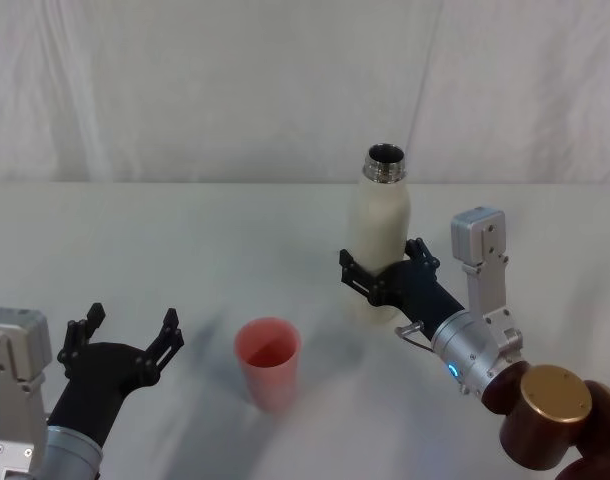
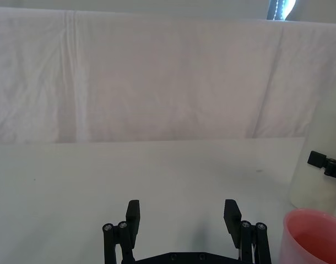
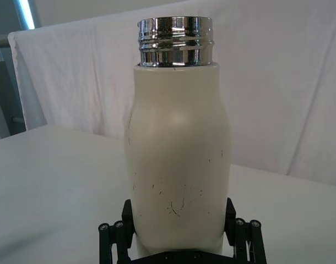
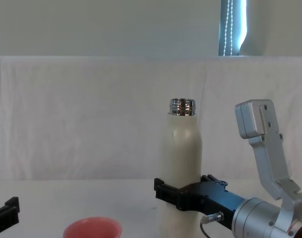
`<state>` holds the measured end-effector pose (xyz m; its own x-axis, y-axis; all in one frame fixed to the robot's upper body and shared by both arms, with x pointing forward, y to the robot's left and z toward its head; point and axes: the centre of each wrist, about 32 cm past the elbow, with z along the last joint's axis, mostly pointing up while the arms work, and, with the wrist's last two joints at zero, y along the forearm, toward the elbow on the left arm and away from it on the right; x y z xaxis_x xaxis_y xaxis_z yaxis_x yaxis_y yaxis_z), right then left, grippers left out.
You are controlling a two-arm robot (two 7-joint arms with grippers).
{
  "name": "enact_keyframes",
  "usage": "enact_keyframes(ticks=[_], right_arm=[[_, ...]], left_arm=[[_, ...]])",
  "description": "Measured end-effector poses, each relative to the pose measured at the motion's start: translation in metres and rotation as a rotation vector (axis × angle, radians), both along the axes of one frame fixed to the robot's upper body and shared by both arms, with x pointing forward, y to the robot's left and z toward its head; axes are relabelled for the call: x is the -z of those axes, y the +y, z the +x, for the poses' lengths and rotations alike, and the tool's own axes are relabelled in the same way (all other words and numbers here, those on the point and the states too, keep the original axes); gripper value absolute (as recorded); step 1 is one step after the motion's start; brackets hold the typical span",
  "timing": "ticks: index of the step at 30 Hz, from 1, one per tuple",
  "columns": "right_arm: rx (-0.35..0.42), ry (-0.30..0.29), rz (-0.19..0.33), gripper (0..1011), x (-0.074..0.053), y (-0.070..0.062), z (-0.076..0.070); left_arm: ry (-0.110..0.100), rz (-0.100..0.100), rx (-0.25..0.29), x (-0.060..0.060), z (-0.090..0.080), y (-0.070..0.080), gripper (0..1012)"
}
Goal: Grasp the thermos with one hand and pour water into the cup lid.
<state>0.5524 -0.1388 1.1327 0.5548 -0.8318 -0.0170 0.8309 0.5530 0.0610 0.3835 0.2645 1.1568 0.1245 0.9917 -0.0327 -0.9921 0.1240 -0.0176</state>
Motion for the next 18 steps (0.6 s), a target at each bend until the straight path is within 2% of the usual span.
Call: enact_keyframes(ticks=[11, 18], right_arm=[[0.003, -0.004, 0.007, 950, -0.001, -0.004, 0.001], [-0.001, -0.062, -0.006, 951, -0.015, -0.012, 0.0]], left_arm=[[0.0, 0.0, 0.0, 0.0, 0.0, 0.0, 1001], [0.0, 0.0, 0.0, 0.0, 0.0, 0.0, 1001]])
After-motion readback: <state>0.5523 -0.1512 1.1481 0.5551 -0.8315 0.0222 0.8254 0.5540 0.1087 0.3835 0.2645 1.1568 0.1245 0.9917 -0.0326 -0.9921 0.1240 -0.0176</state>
